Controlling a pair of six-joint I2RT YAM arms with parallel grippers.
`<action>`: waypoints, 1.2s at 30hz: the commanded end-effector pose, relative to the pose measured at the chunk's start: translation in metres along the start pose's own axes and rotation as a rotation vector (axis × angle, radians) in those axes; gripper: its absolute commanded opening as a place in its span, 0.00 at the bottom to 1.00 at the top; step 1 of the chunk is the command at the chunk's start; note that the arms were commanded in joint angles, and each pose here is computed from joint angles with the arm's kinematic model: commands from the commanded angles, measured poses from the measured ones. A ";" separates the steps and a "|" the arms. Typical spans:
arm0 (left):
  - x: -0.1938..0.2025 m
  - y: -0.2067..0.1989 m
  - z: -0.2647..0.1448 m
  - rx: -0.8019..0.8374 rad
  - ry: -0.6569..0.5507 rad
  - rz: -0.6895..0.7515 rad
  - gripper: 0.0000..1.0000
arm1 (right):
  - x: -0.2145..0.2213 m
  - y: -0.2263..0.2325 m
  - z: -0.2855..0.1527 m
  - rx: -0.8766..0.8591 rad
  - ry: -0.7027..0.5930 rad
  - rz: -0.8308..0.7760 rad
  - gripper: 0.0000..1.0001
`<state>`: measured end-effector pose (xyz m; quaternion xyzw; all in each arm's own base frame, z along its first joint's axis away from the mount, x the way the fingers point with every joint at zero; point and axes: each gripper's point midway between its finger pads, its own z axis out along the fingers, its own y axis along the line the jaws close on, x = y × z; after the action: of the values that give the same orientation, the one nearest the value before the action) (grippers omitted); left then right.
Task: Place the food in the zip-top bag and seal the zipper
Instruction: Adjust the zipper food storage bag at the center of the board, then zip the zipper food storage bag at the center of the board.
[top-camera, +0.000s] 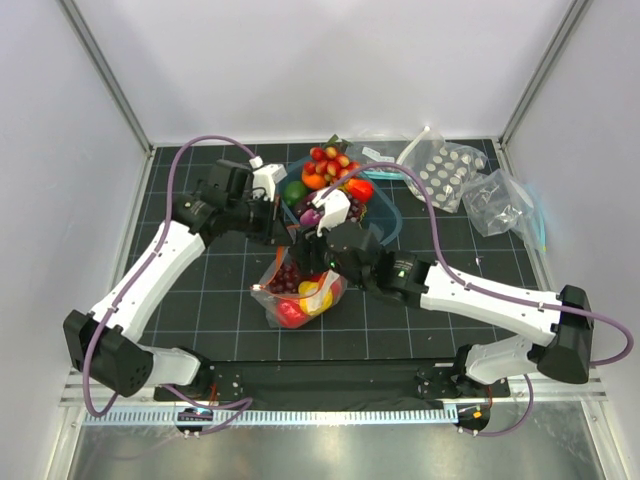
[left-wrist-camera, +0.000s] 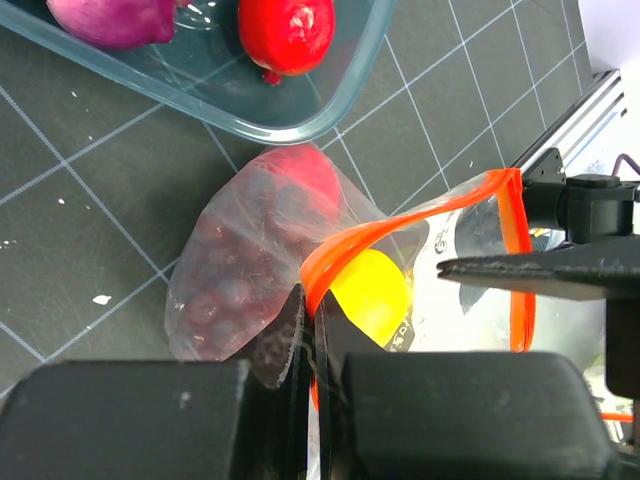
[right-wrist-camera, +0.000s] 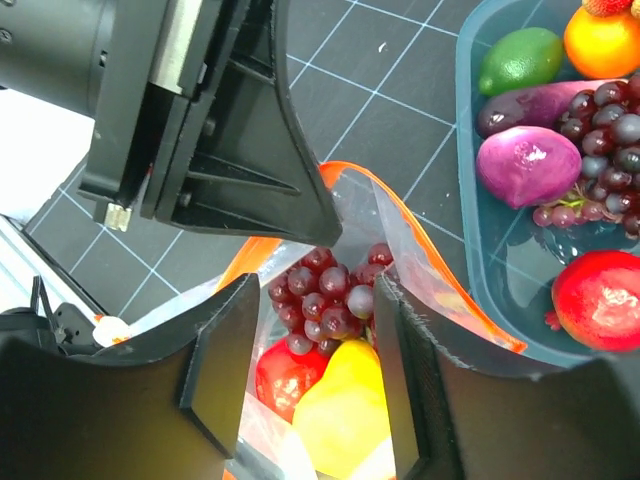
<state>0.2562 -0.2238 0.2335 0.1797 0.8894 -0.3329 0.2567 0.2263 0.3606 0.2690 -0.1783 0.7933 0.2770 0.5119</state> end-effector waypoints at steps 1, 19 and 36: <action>-0.012 -0.009 -0.008 0.032 -0.070 0.067 0.04 | -0.038 0.001 -0.023 -0.013 -0.095 0.025 0.57; -0.007 -0.015 -0.010 0.072 -0.083 0.095 0.07 | -0.029 -0.042 -0.023 0.079 0.095 -0.325 0.63; -0.007 -0.015 -0.013 0.069 -0.104 0.106 0.15 | -0.015 -0.042 0.015 -0.084 0.155 -0.328 0.10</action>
<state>0.2488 -0.2231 0.2347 0.2028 0.8740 -0.3434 0.2778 0.2615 0.3252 0.2440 -0.3503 0.7992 0.1807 0.4538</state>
